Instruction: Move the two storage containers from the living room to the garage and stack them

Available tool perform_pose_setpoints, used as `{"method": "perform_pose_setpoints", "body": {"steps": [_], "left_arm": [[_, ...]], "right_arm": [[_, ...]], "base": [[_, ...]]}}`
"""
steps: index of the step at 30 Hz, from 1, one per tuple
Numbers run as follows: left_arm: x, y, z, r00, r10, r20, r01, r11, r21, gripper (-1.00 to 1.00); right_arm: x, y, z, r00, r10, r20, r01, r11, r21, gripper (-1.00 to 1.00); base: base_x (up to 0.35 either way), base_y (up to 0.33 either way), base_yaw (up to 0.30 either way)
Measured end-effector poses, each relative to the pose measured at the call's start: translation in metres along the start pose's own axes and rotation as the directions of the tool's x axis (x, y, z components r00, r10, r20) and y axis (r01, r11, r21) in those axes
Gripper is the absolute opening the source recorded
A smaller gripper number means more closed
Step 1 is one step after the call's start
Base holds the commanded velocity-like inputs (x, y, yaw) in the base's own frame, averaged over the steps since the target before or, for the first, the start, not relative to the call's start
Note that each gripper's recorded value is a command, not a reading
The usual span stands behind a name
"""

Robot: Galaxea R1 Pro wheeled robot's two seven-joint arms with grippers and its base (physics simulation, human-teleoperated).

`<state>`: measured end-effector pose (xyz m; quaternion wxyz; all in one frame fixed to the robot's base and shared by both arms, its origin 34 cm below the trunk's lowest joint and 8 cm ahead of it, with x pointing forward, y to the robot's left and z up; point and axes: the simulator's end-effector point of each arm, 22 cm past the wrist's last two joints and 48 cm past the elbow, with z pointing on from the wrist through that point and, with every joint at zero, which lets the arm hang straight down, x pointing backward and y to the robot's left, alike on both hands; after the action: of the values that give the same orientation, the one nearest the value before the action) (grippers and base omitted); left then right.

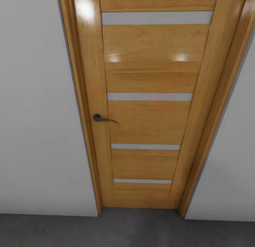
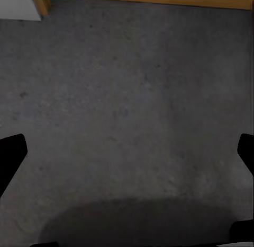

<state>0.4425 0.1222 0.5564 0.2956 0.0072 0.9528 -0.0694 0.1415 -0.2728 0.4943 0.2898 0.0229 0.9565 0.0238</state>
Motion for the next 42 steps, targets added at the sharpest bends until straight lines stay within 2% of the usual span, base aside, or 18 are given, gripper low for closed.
{"method": "perform_pose_setpoints", "body": {"steps": [4, 15, 17, 18, 19, 21, 23, 26, 28, 30, 33, 34, 36, 38, 42], "left_arm": [[-0.009, -0.001, -0.001, 1.0, 0.001, 0.019, -0.001, 1.0, 0.003, 1.0], [-0.012, 0.001, -0.001, 1.0, 0.002, 0.023, -0.002, 1.0, -0.004, 1.0], [-0.023, 0.001, -0.002, 0.999, 0.001, 0.046, -0.001, 1.0, -0.005, 1.0], [-0.041, 0.002, -0.004, 0.997, 0.0, 0.08, 0.001, 1.0, -0.006, 1.0], [-0.074, 0.002, -0.01, 0.989, -0.003, 0.148, 0.004, 1.0, -0.007, 1.0], [-0.115, 0.004, -0.022, 0.972, -0.007, 0.234, 0.01, 1.0, -0.008, 1.0], [-0.156, 0.005, -0.037, 0.947, -0.011, 0.321, 0.015, 1.0, -0.009, 1.0], [-0.187, 0.007, -0.048, 0.924, -0.01, 0.382, 0.016, 1.0, -0.012, 1.0], [-0.196, 0.007, -0.049, 0.917, -0.009, 0.4, 0.015, 1.0, -0.013, 1.0], [-0.204, 0.008, -0.048, 0.908, -0.008, 0.419, 0.016, 1.0, -0.015, 1.0], [-0.23, 0.02, -0.042, 0.879, -0.015, 0.476, 0.036, 0.999, -0.035, 1.0], [-0.239, 0.024, -0.037, 0.876, -0.019, 0.483, 0.045, 0.998, -0.043, 1.0], [-0.25, 0.028, -0.027, 0.876, -0.021, 0.481, 0.051, 0.998, -0.049, 1.0], [-0.258, 0.028, -0.016, 0.883, -0.021, 0.469, 0.05, 0.997, -0.05, 1.0], [-0.276, 0.022, 0.009, 0.905, -0.009, 0.425, 0.032, 0.998, -0.047, 1.0]], "right_arm": [[0.0, 0.0, 0.0, 1.0, 0.0, 0.0, 0.0, 1.0, 0.0, 1.0], [0.0, -0.001, 0.0, 1.0, 0.0, -0.001, 0.0, 1.0, 0.002, 1.0], [-0.001, -0.004, 0.0, 1.0, -0.003, 0.001, 0.003, 1.0, 0.005, 1.0], [-0.001, -0.006, 0.0, 1.0, -0.006, 0.002, 0.006, 1.0, 0.007, 1.0], [-0.002, -0.01, 0.0, 1.0, -0.009, 0.004, 0.009, 1.0, 0.013, 1.0], [-0.004, -0.015, 0.0, 1.0, -0.013, 0.006, 0.013, 1.0, 0.021, 1.0], [-0.005, -0.018, 0.001, 1.0, -0.016, 0.008, 0.015, 1.0, 0.025, 1.0], [-0.006, -0.02, 0.002, 1.0, -0.018, 0.011, 0.018, 0.999, 0.03, 1.0], [-0.007, -0.021, 0.002, 1.0, -0.02, 0.012, 0.019, 0.999, 0.031, 1.0], [-0.008, -0.022, 0.002, 1.0, -0.02, 0.015, 0.02, 0.999, 0.033, 1.0], [-0.009, -0.023, 0.003, 1.0, -0.021, 0.018, 0.02, 0.999, 0.034, 1.0], [-0.009, -0.023, 0.003, 1.0, -0.02, 0.018, 0.02, 0.999, 0.034, 1.0], [-0.01, -0.023, 0.003, 1.0, -0.02, 0.019, 0.02, 0.999, 0.035, 1.0], [-0.01, -0.025, 0.003, 1.0, -0.021, 0.018, 0.02, 0.999, 0.038, 1.0], [-0.01, -0.031, 0.002, 0.999, -0.027, 0.018, 0.026, 0.999, 0.044, 1.0]], "base": [[0.022, 0.0, 0.0], [0.128, 0.0, 0.0], [0.007, 0.0, 0.0], [0.003, 0.0, 0.0], [0.002, 0.0, 0.0], [0.001, 0.0, 0.0], [0.0, 0.0, 0.0], [0.0, 0.0, 0.0], [0.0, 0.0, 0.0], [0.0, 0.0, 0.0], [0.0, 0.0, 0.0], [0.0, 0.0, 0.0], [0.0, 0.0, 0.0], [0.0, 0.0, 0.0], [0.0, 0.0, 0.0]]}}
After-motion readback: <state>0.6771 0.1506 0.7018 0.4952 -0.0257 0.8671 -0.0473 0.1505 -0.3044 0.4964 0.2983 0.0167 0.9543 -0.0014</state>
